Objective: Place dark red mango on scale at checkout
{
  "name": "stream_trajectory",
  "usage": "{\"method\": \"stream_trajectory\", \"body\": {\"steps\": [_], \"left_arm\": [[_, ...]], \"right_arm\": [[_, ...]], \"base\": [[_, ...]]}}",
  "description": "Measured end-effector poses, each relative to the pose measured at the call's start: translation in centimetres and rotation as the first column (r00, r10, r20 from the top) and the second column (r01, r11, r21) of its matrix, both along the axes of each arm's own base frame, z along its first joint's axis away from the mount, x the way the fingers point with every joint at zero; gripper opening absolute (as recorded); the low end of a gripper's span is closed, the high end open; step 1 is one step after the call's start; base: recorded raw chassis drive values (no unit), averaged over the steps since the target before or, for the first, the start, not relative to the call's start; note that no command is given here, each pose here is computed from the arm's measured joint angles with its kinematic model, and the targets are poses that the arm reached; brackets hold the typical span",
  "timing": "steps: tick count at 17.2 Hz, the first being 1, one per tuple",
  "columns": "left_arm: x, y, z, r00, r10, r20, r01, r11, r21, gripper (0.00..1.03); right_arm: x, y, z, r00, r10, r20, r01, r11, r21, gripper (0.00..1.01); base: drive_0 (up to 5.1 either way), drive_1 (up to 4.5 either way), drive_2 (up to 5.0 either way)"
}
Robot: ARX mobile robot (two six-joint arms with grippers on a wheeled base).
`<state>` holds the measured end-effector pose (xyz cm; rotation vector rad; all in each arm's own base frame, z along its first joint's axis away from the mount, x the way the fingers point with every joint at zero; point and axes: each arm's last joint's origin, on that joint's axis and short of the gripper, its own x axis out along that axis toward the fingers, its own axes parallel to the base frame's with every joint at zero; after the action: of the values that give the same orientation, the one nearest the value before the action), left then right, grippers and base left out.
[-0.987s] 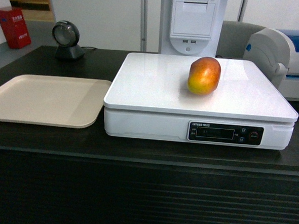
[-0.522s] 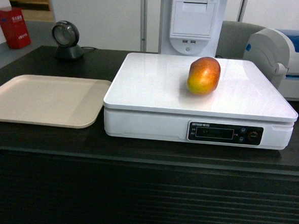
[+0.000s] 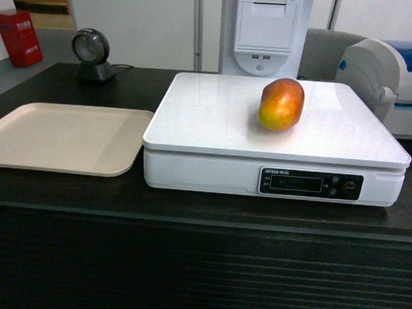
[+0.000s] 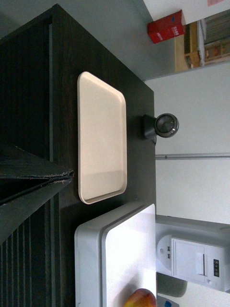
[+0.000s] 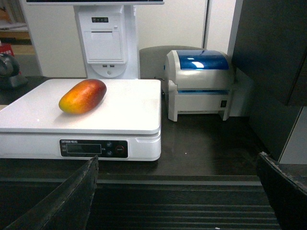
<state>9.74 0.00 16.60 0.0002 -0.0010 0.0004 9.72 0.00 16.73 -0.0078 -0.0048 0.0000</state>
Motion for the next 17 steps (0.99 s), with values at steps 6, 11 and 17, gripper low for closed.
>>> {"method": "stream_trajectory", "body": {"steps": [6, 11, 17], "left_arm": [[0.0, 0.0, 0.0, 1.0, 0.0, 0.0, 0.0, 1.0, 0.0, 0.2], [0.0, 0.0, 0.0, 1.0, 0.0, 0.0, 0.0, 1.0, 0.0, 0.79], [0.0, 0.0, 0.0, 1.0, 0.0, 0.0, 0.0, 1.0, 0.0, 0.98]], "right_arm": [[0.0, 0.0, 0.0, 1.0, 0.0, 0.0, 0.0, 1.0, 0.0, 0.98], [0.0, 0.0, 0.0, 1.0, 0.0, 0.0, 0.0, 1.0, 0.0, 0.98], [0.0, 0.0, 0.0, 1.0, 0.0, 0.0, 0.0, 1.0, 0.0, 0.98]], "base": [[0.0, 0.0, 0.0], [0.0, 0.0, 0.0], [0.0, 0.0, 0.0]]}}
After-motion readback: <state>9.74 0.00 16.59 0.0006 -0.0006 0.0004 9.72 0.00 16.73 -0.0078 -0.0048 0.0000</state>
